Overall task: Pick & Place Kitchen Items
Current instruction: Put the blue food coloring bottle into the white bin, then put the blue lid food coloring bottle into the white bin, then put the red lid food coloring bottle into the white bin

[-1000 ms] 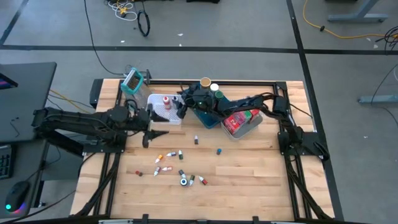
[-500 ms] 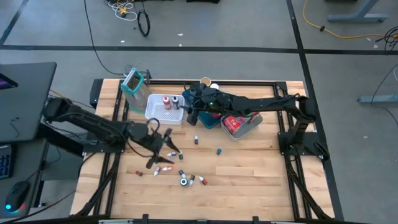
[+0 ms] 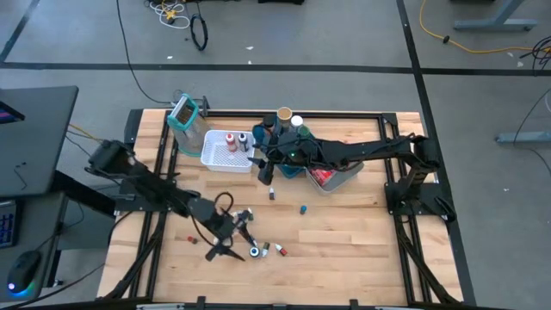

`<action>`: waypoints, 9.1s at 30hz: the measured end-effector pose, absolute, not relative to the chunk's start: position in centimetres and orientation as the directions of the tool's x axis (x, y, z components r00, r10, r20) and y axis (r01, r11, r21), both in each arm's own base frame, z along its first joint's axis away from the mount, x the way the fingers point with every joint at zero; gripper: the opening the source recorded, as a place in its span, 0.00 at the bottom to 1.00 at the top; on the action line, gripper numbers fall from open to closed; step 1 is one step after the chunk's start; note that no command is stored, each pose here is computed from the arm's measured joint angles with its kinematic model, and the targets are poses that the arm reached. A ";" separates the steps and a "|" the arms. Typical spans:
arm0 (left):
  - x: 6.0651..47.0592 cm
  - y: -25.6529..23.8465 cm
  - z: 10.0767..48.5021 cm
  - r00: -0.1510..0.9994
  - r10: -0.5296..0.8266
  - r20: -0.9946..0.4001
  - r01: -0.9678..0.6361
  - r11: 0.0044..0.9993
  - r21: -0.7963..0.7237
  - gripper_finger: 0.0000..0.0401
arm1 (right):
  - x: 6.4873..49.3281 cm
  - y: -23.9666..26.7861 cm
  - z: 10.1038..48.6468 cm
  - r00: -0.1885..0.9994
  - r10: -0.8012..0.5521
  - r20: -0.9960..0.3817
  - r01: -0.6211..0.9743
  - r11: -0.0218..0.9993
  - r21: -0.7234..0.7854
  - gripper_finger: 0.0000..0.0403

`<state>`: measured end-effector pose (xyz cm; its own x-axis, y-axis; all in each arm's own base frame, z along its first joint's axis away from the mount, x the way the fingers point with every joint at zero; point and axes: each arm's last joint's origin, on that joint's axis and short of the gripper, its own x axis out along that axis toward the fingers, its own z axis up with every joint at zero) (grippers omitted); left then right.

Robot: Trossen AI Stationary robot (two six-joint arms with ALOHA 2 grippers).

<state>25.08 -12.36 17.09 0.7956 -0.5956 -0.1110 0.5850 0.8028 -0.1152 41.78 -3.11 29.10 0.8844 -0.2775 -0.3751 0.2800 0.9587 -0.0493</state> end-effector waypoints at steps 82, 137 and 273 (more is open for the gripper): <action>16.5 8.3 13.7 0.372 0.855 -0.361 -0.918 0.397 -0.008 0.41 | 37.9 -3.1 28.3 0.566 -0.583 -0.583 0.552 0.793 -0.257 0.53; 14.5 1.7 22.8 0.859 0.492 0.144 -0.463 0.865 -0.193 0.48 | 37.8 -3.0 26.3 0.591 -0.529 -0.608 0.502 0.832 -0.236 0.53; 14.4 -9.6 21.2 0.692 -0.721 -0.039 0.722 0.692 0.026 0.48 | 49.1 -5.3 19.0 0.922 0.082 -0.379 -0.037 0.991 0.125 0.40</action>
